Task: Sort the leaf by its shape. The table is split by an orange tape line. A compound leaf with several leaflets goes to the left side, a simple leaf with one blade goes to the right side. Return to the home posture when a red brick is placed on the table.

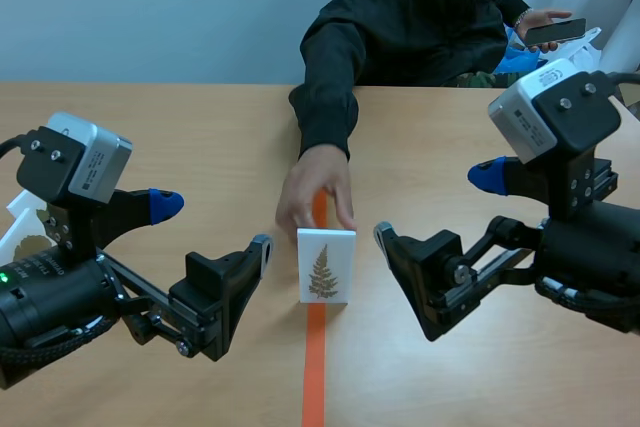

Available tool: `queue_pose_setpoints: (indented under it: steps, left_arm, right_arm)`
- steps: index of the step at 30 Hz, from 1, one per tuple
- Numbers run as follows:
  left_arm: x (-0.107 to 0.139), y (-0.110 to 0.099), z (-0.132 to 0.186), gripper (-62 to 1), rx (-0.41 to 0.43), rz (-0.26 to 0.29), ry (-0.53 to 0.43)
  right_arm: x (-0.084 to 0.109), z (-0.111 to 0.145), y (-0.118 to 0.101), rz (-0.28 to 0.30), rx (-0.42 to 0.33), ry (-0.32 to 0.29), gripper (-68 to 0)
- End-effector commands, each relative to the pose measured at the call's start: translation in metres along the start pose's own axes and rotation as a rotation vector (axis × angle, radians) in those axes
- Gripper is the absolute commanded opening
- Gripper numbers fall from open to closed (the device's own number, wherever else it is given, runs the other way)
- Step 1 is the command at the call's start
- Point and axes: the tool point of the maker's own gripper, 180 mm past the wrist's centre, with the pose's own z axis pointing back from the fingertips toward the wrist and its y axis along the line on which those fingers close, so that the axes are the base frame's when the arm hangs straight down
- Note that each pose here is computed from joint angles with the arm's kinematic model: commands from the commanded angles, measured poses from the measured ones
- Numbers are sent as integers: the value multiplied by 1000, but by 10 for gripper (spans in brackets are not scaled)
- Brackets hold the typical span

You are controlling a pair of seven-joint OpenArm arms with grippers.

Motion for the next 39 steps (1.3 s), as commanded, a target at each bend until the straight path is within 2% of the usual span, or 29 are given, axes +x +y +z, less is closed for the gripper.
queue_pose_setpoints:
  steps: [1, 6, 13, 18, 23, 32, 39]
  left_arm:
    - [8, -1, 1, 14, -2, 7, -33]
    - [8, -1, 1, 14, -2, 7, -33]
    - [9, -1, 1, 14, -2, 7, -36]
    - [9, -1, 1, 14, -2, 7, -36]
    - [8, -1, 1, 14, -2, 7, -35]
    - [8, -1, 1, 14, -2, 7, -35]
    - [8, -1, 1, 14, -2, 7, -35]
  right_arm:
    - [10, 0, -6, 9, -15, -32, 4]
    - [7, 0, -6, 7, -16, -26, 4]
    - [-15, -8, -21, -8, -32, 14, 4]
    - [-27, -18, -23, -14, 25, 6, 4]
    - [-36, -32, -17, -31, 100, -10, 4]
    - [-55, -65, -1, -39, 169, -26, 4]
    - [-58, -90, 26, 7, 238, -44, 4]
